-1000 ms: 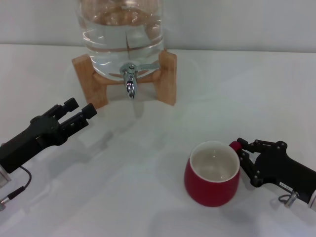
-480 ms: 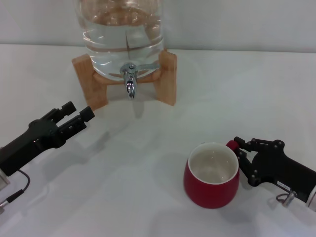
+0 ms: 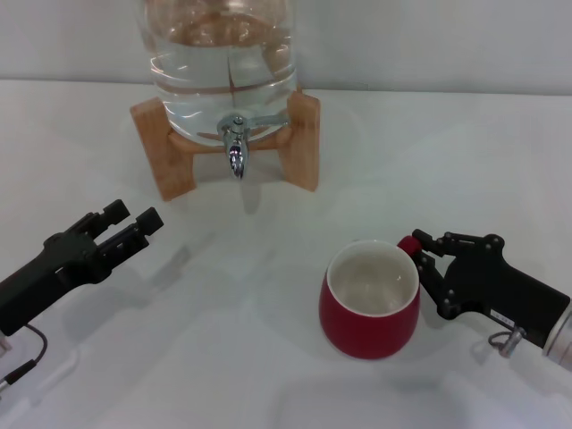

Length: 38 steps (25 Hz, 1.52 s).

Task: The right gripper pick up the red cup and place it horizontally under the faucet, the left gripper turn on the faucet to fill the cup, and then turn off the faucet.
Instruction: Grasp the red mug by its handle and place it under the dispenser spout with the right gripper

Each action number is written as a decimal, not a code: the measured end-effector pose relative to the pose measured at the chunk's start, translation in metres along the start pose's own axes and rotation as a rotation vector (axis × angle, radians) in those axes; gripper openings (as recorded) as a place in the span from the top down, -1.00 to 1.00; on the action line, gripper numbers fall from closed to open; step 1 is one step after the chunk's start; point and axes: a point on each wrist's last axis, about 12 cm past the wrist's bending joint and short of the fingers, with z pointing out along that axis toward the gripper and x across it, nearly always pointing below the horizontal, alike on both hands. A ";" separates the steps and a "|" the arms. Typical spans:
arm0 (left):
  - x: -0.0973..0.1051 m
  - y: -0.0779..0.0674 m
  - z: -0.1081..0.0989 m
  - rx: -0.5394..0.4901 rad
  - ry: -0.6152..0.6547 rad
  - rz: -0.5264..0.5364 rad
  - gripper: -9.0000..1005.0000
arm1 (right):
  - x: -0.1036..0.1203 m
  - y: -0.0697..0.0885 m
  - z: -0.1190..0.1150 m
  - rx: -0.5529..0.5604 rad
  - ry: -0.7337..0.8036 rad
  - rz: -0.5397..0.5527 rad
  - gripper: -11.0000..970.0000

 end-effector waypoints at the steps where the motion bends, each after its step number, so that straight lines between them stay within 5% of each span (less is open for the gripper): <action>1: 0.001 0.000 -0.001 -0.001 0.003 0.000 -0.68 | -0.001 0.000 0.002 -0.002 -0.004 -0.003 0.72; 28: 0.012 0.006 -0.013 -0.071 0.061 -0.011 -0.68 | -0.030 -0.005 0.062 -0.068 0.025 -0.099 0.72; 38: 0.011 0.011 -0.025 -0.125 0.037 -0.016 -0.68 | -0.032 -0.007 0.064 -0.056 0.021 -0.090 0.72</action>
